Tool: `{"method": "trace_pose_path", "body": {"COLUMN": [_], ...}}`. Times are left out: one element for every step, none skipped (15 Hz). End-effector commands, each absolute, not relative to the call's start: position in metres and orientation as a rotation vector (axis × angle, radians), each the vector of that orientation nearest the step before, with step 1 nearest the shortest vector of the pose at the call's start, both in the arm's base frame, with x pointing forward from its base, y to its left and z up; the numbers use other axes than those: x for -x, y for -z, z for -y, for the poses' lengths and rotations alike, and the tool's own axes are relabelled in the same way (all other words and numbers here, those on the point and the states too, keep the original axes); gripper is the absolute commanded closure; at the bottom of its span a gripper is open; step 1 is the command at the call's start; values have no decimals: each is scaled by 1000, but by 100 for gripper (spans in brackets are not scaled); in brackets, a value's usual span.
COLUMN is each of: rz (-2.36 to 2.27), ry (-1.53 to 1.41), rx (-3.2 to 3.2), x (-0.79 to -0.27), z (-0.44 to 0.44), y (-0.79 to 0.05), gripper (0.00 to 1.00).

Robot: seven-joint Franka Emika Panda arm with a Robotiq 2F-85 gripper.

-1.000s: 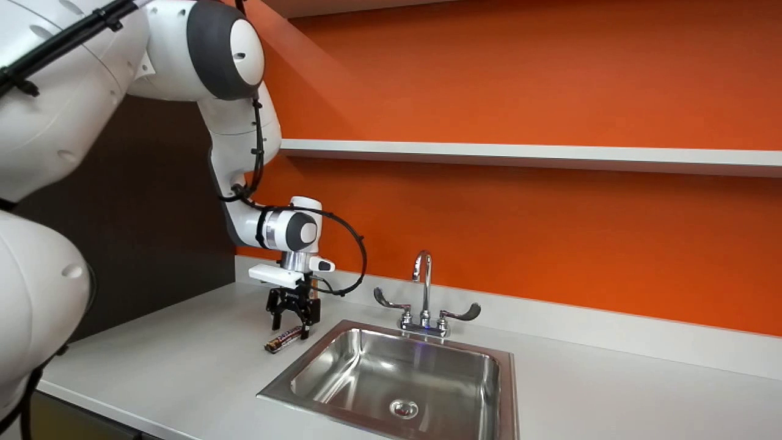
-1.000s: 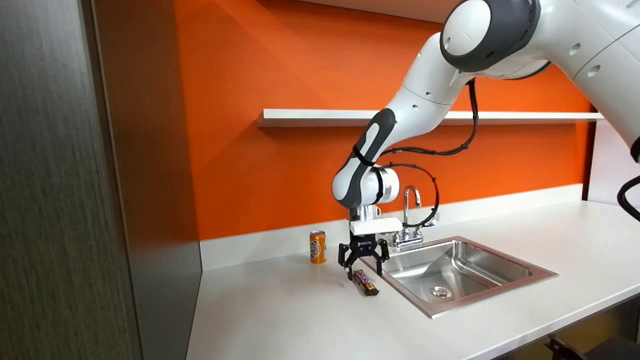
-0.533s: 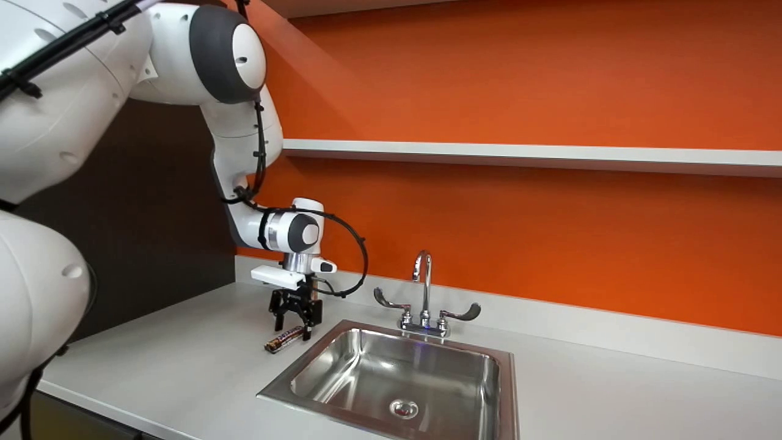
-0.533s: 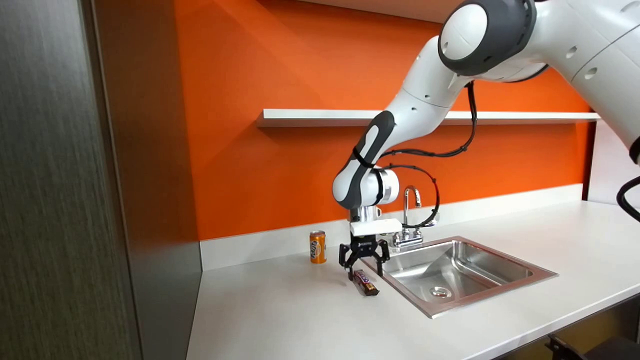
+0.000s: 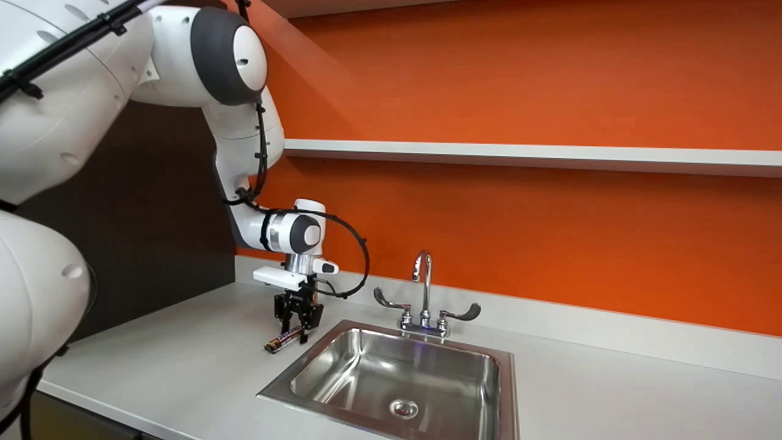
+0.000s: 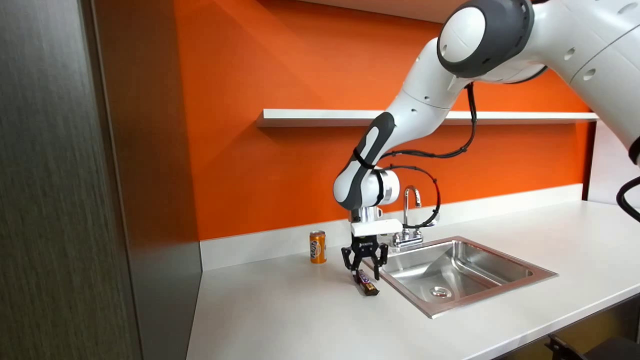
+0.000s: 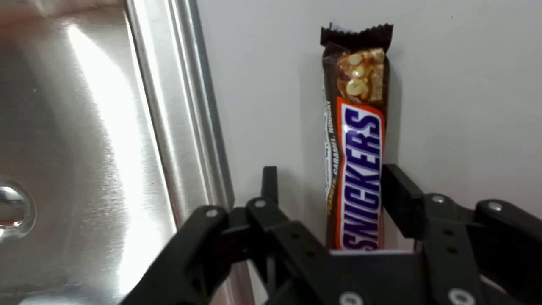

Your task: Move the snickers bar to the sink

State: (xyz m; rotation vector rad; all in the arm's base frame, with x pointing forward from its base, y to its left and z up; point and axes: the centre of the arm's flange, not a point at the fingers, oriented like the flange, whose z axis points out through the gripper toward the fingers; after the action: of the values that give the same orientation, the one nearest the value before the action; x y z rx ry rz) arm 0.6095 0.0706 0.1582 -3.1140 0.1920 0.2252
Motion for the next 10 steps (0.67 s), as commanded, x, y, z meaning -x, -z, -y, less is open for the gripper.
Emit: {"method": "trace_pose_path", "body": {"rz": [-219,-218,-218,-221,-223,-226,-230,-230,-233,-233], "ry": [-243,-245,-245,-246,-246,-248,-248,-244,-243,-238], "rx": [3128,3128,3129,3128,3128,3127,3127,3127,3126,3125], "x": [-616,-617,-617,-618,-619,-619,-620,-619,-620,-621], "z": [-71,-71,-71,-70,-70,-69,-69,-68,-67,-66], "y": [-159,-159,-159,-160,-159,-160,-161,-165,-168,-175], "gripper": [66,74,82,89,95,93,93,93,93,93]}}
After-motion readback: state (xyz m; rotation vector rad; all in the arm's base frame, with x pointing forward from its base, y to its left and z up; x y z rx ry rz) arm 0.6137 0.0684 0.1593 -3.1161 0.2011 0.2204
